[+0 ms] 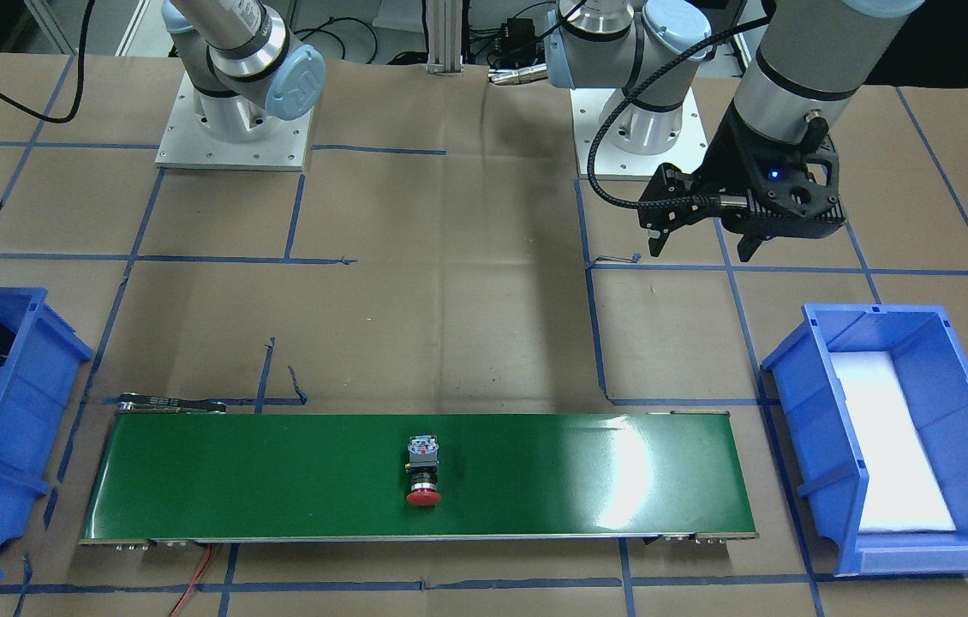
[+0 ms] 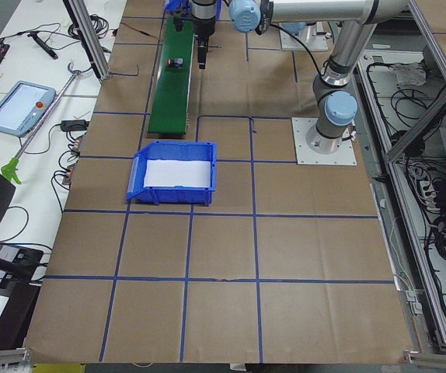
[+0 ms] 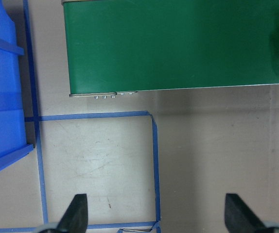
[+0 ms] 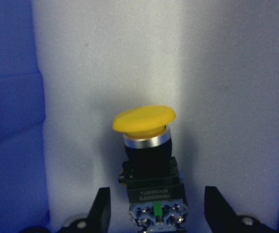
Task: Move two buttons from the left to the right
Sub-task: 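Release the yellow button in the bin and raise the right gripper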
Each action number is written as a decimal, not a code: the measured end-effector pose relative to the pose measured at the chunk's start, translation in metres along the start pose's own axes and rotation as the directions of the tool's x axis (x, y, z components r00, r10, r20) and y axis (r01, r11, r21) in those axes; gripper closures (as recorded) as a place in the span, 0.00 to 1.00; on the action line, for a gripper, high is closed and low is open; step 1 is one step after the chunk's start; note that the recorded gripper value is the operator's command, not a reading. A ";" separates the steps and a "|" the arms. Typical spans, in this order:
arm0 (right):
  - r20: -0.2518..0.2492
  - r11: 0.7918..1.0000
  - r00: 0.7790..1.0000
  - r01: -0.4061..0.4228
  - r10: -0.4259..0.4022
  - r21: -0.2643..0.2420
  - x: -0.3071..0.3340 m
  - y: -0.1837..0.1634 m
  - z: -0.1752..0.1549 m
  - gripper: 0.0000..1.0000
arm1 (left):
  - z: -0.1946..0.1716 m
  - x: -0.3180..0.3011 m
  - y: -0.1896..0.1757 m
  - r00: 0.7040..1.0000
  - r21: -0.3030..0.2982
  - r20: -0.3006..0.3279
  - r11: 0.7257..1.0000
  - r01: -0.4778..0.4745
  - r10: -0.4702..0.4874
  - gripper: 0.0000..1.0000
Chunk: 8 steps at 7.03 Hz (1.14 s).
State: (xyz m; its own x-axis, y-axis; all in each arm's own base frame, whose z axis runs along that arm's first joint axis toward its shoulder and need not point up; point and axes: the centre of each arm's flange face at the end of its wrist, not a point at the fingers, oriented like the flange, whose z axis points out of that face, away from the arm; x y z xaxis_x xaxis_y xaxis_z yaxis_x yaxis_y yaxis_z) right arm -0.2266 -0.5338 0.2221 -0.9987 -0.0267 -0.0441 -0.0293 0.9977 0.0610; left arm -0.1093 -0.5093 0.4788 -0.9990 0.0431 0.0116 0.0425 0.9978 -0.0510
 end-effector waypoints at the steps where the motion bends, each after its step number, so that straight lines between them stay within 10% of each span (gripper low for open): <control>1: -0.002 1.000 1.000 -0.001 0.001 0.006 0.000 -0.001 -0.003 0.00 | 0.000 0.000 0.000 1.000 0.000 0.000 1.000 0.000 0.000 0.00; 6: -0.121 0.986 0.993 0.031 -0.011 0.162 -0.029 -0.030 -0.124 0.00 | -0.002 0.000 0.000 1.000 0.004 -0.001 1.000 0.000 0.000 0.00; 8: -0.096 0.969 0.995 0.004 0.021 0.245 -0.094 -0.051 -0.186 0.00 | -0.001 0.000 0.000 1.000 0.004 -0.001 1.000 0.001 -0.001 0.00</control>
State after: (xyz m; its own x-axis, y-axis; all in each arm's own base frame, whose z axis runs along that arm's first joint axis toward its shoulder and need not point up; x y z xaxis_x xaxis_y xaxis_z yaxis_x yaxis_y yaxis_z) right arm -0.1388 -0.5938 0.4081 -0.9985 -0.0119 0.0536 -0.0217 0.9824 -0.1855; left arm -0.1095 -0.5093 0.4803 -0.9990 0.0424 0.0128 0.0416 0.9976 -0.0551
